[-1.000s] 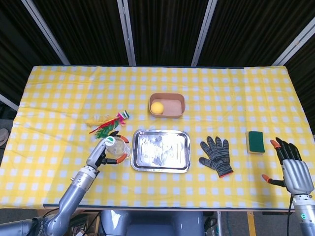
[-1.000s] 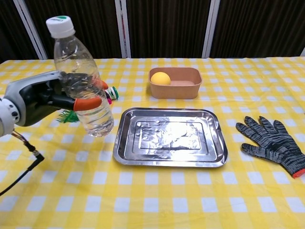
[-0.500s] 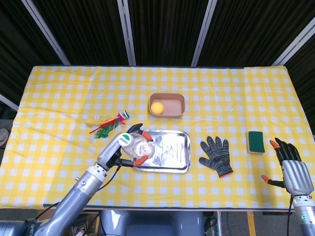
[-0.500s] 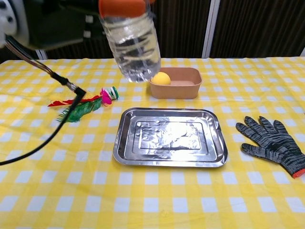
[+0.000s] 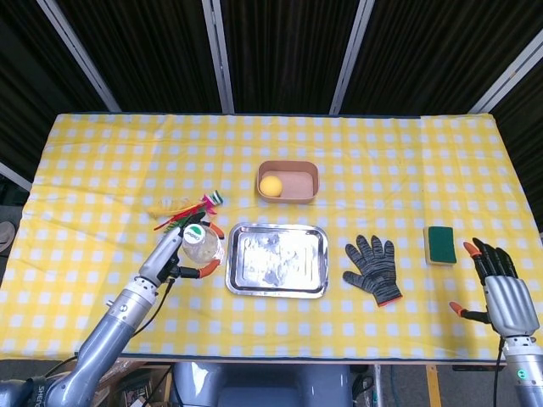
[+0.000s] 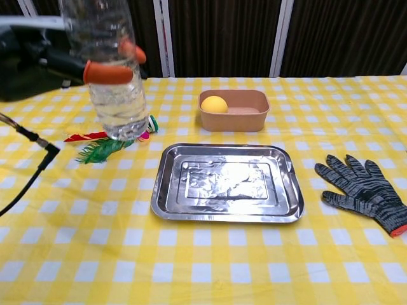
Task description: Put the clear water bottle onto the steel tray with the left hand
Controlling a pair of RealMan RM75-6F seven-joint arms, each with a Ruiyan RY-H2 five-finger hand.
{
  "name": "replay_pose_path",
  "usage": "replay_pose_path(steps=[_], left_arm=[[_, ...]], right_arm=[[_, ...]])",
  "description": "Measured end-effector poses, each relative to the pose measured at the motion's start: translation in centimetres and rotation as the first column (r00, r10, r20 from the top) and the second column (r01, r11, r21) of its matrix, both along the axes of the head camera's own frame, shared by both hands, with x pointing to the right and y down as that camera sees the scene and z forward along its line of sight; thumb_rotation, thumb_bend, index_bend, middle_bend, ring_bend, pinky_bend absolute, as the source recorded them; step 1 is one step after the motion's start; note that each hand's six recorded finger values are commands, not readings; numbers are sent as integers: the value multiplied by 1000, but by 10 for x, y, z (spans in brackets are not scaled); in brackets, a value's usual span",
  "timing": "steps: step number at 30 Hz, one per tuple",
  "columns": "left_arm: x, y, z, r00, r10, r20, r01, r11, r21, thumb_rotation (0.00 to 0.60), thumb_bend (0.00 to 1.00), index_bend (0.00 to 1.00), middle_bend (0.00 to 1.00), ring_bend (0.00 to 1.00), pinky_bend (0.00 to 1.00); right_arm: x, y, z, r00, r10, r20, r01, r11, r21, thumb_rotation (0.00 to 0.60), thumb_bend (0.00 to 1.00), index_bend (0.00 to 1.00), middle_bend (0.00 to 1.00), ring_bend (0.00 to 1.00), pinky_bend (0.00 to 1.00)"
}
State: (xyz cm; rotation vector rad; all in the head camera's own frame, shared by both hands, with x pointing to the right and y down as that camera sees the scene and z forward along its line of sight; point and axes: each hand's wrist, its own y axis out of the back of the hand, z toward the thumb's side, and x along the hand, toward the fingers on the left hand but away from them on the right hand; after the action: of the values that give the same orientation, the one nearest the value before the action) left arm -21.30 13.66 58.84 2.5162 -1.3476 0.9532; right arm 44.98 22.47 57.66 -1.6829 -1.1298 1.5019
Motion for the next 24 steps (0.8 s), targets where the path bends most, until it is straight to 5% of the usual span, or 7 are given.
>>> replay_pose_path(steps=[5,9,15,18,24], left_arm=[[-15,13,48,1000,-4,29,7,996,-86,600,446,450,419,0,0],[-3,17,52,1000,-1,-21,-1,995,-103,600,447,452,419,0,0],[25,8,8,990,17,-137,-24,998,-53,600,447,455,419,0,0],[38,0,-35,979,35,-202,-33,999,14,600,446,458,420,0,0],[22,-11,-88,986,34,-166,-12,991,135,600,446,459,420,0,0]], right_arm=[[-1,0,1,1000,-3,-2,3,1000,-3,600,50,54,0,0,0],[-2,1,3,1000,-9,-2,9,1000,-7,600,50,54,0,0,0],[-4,1,2,1000,-13,2,13,1000,-6,600,49,54,0,0,0],[-4,1,2,1000,-12,6,12,1000,-5,600,49,54,0,0,0],[-4,1,-1,1000,-11,15,11,1000,0,600,50,54,0,0,0]])
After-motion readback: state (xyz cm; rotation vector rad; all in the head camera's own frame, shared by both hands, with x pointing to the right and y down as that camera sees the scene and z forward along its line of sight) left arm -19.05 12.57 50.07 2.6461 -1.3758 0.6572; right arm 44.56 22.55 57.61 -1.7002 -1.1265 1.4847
